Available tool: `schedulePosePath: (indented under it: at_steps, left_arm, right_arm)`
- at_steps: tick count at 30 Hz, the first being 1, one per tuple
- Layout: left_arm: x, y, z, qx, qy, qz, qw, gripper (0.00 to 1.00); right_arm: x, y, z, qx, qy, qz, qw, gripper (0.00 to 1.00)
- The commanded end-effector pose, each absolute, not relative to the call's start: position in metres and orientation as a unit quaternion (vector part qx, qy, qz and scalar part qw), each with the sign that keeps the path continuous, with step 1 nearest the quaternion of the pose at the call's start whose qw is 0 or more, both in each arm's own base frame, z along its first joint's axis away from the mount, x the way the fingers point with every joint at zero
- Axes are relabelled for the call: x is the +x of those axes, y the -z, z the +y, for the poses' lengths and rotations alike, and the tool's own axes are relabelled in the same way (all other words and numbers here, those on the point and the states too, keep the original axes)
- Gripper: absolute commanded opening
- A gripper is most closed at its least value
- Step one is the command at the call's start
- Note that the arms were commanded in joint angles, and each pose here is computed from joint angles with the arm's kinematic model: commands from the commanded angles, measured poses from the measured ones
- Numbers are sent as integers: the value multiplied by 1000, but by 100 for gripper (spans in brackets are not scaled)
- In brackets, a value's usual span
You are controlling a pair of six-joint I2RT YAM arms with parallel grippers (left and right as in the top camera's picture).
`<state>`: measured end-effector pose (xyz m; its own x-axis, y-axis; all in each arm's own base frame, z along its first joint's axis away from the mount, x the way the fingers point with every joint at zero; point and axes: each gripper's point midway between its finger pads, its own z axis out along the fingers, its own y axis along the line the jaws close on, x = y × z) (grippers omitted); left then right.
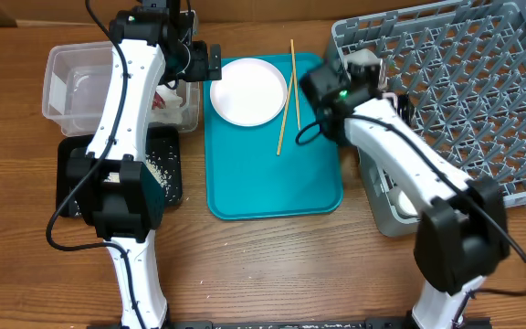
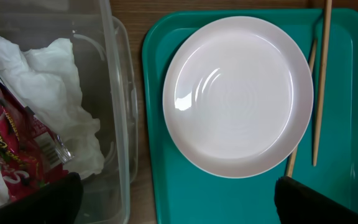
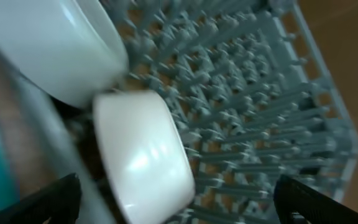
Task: Sort waste into correct bins and load items into the dishwasher
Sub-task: 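Release the pink bowl and reach the right gripper to the white plate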
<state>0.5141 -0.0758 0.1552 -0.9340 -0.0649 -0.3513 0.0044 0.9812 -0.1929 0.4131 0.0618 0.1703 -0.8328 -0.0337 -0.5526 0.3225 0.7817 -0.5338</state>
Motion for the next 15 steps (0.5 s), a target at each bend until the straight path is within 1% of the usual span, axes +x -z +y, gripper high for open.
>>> schedulePosePath:
  at_steps: [1,3,6,8,11,15]
  left_arm:
    - [517,-169,-82,-13,104,975,197,100]
    - [517,-169,-82,-13,104,975,197,100]
    - [517,-169,-82,-13,104,975,197,100]
    - [517,-169,-82,-13,104,975,197,100]
    - [517,-169,-82,-13,104,975,197,100]
    - [517,-169,-82,-13,104,975,197,100]
  right_arm:
    - [421,-211,99,101,172,929,312,100]
    - [428,-208,124,73,109,943,306,100]
    - [433,-193,153,14,47,955,293,94]
    - [435,-180,168,-6,16,959,284,88]
    - [435,-166,182,-21,-16,962,272,86]
    - [439,-144,212,-45,-86,961,258,81]
